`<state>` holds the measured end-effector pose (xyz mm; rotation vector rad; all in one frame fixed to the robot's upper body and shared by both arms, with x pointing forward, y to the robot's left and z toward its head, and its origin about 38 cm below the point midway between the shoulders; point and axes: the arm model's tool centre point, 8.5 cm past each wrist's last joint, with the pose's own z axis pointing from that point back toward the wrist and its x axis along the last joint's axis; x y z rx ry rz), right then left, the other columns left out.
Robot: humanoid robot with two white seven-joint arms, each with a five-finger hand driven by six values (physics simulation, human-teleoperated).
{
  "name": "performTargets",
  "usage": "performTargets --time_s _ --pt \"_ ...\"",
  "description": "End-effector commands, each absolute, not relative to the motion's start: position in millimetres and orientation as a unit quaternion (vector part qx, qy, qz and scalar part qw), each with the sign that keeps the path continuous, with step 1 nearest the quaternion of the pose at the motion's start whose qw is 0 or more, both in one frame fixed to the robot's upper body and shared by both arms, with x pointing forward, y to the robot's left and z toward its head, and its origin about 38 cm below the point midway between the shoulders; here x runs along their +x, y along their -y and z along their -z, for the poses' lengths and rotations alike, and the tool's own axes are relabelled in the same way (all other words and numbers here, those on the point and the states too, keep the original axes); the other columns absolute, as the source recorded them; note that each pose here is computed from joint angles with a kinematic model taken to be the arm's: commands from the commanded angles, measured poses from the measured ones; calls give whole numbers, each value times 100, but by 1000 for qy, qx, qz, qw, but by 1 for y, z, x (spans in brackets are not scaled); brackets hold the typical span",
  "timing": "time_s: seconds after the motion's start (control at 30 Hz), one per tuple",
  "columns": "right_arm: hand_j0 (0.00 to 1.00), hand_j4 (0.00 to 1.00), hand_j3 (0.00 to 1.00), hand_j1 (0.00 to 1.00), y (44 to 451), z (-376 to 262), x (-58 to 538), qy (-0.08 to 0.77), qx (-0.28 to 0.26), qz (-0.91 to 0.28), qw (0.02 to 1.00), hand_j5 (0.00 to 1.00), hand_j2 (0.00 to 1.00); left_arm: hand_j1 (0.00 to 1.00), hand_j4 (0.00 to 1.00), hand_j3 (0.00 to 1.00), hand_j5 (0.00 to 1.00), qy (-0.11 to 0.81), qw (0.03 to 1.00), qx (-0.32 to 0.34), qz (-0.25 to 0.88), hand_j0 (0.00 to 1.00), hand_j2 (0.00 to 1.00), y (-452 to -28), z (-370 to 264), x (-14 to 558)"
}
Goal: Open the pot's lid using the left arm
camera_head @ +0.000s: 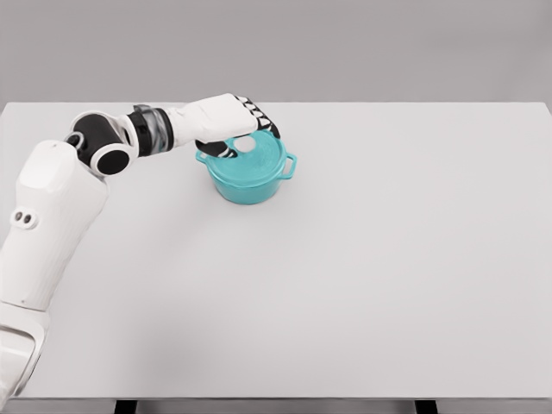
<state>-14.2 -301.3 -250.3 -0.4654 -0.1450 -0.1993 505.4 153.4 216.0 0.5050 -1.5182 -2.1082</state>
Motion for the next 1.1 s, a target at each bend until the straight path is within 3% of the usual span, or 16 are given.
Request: performTargets --time_s 0.0,1.07 --pt "100 100 100 100 301 250 -14 72 -230 99 965 100 100 78 78 78 78 558 246 184 771 78 78 -153 -216 505" --pt "100 100 100 100 301 250 -14 72 -230 99 965 100 100 71 71 71 71 556 250 181 772 71 71 -155 -212 504"
